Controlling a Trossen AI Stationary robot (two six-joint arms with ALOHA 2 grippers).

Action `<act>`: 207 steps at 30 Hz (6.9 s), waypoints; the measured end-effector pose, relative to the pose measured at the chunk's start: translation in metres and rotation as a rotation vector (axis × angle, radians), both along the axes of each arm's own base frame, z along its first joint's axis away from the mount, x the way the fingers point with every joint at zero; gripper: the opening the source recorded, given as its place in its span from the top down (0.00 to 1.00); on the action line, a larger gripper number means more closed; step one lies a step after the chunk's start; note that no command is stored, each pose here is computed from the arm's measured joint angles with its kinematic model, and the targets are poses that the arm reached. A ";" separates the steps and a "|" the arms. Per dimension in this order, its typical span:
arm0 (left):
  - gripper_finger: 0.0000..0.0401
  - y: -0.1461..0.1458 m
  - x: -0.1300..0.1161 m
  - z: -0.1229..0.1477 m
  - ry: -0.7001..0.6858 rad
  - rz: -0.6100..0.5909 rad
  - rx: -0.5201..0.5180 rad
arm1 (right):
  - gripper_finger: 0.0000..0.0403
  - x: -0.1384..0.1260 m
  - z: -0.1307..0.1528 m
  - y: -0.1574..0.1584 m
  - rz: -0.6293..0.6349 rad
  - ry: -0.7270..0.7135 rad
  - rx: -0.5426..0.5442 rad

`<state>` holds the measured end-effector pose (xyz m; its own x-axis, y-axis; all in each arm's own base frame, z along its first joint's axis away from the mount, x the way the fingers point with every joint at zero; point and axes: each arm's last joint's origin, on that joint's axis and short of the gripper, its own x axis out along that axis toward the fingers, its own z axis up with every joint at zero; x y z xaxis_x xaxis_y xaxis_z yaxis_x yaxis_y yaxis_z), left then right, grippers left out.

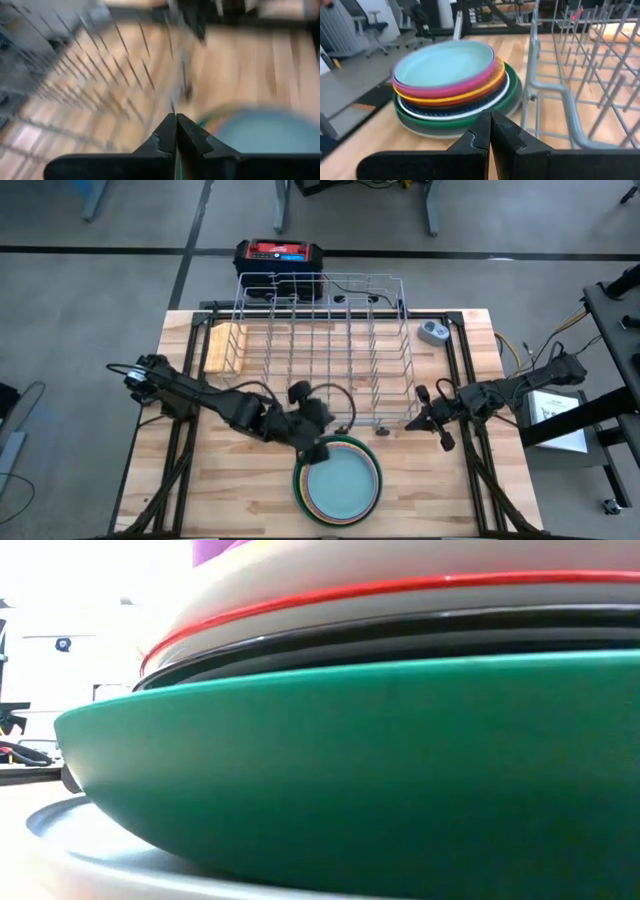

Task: Sort dishes
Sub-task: Adjust the dishwasher rack, then put the blue plate into the dishwasher rack

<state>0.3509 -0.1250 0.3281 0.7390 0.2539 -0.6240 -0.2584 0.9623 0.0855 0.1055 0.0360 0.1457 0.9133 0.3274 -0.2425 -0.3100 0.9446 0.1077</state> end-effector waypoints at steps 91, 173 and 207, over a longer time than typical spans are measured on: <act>0.72 -0.071 0.002 -0.099 0.329 0.246 -0.379 | 1.00 -0.011 0.067 -0.005 -0.229 0.075 0.012; 0.95 -0.067 0.000 -0.121 0.250 0.289 -0.297 | 1.00 -0.011 0.066 -0.006 -0.259 0.066 -0.016; 0.96 -0.074 0.003 -0.094 0.169 0.217 -0.205 | 1.00 -0.011 0.066 -0.006 -0.259 0.067 -0.018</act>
<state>0.3542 -0.1994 0.2342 0.5633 0.2507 -0.7873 -0.4575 0.8881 -0.0446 0.0947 0.0300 0.2117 0.9477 0.0800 -0.3089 -0.0504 0.9934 0.1027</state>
